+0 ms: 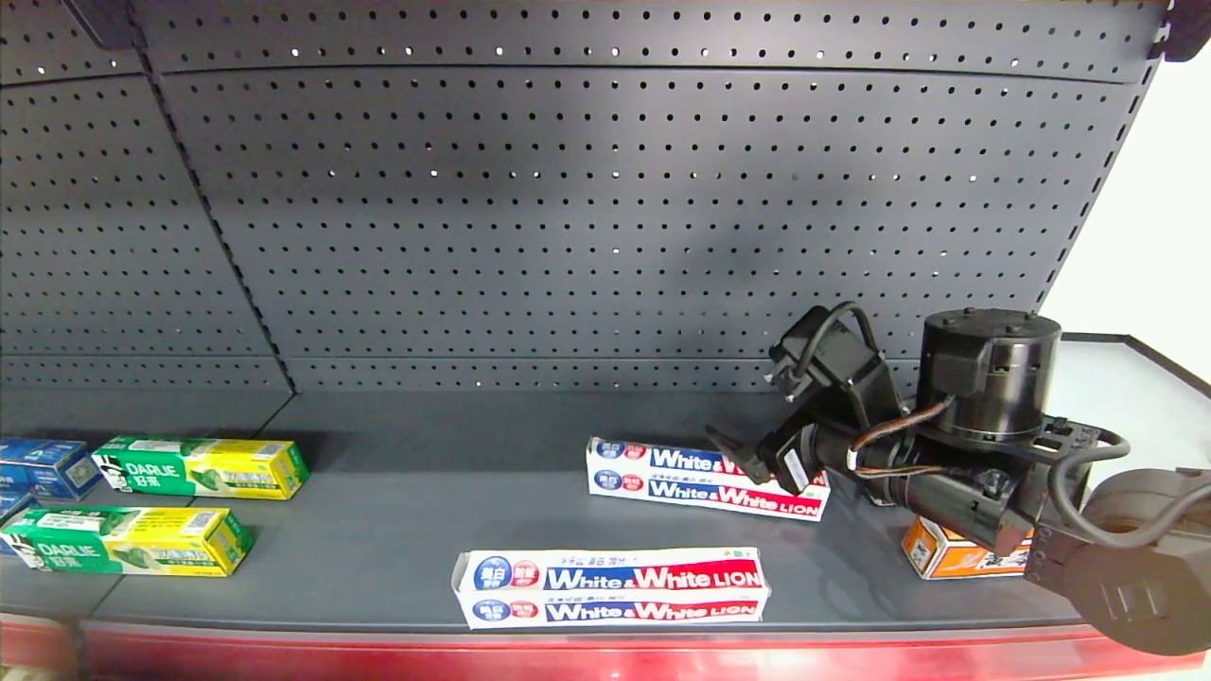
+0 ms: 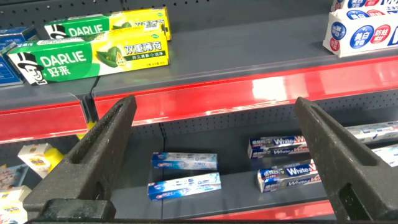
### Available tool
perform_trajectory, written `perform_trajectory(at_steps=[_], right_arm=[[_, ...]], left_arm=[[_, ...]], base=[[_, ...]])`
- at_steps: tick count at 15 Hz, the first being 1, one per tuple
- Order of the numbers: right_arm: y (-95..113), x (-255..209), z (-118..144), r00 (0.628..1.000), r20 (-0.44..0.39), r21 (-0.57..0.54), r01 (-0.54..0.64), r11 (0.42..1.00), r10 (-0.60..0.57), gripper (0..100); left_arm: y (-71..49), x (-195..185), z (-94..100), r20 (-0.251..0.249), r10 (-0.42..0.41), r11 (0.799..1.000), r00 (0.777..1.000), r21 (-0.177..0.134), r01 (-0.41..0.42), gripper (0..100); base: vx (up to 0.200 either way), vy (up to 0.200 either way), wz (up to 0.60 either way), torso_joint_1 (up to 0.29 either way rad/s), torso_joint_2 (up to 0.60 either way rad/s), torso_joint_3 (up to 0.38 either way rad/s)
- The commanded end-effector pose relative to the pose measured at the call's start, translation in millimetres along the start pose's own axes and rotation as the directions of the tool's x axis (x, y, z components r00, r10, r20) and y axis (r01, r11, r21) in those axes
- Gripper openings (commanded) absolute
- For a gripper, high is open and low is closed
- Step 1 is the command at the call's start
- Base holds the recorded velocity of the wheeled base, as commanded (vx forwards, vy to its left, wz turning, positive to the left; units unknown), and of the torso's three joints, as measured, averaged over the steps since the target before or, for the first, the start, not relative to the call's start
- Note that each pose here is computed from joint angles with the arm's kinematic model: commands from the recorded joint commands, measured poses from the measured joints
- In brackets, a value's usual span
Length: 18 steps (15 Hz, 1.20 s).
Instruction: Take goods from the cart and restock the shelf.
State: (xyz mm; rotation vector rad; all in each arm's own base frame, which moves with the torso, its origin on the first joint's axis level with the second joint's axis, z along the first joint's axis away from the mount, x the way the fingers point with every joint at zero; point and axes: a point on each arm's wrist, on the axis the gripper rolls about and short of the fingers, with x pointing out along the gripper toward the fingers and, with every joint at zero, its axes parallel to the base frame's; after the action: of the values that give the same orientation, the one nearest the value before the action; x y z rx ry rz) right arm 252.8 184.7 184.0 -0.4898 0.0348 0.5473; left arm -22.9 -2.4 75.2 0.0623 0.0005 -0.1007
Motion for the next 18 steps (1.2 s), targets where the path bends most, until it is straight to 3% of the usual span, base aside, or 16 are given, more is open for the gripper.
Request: perform_trajectory(at_steps=[1, 12, 18], right_arm=[[1, 2, -2, 1.000, -0.008, -0.013, -0.003, 1.000, 0.003, 100], [17, 16, -27, 0.996, -0.079, -0.042, -0.052, 0.998, 0.049, 100], [-4, 11, 6, 0.999, 0.032, -0.018, 0.023, 1.000, -0.023, 100]], left_arm=[[0.0, 0, 0.0, 0.000, 0.001, 1.000, 1.000, 0.000, -0.001, 100], [0.0, 0, 0.0, 0.000, 0.001, 1.000, 1.000, 0.000, -0.001, 100], [0.0, 0, 0.0, 0.000, 0.001, 1.000, 1.000, 0.000, -0.001, 100]], base=[[0.000, 0.000, 0.00, 0.000, 0.00, 0.000], [0.000, 0.000, 0.00, 0.000, 0.00, 0.000], [0.000, 0.000, 0.00, 0.000, 0.00, 0.000]])
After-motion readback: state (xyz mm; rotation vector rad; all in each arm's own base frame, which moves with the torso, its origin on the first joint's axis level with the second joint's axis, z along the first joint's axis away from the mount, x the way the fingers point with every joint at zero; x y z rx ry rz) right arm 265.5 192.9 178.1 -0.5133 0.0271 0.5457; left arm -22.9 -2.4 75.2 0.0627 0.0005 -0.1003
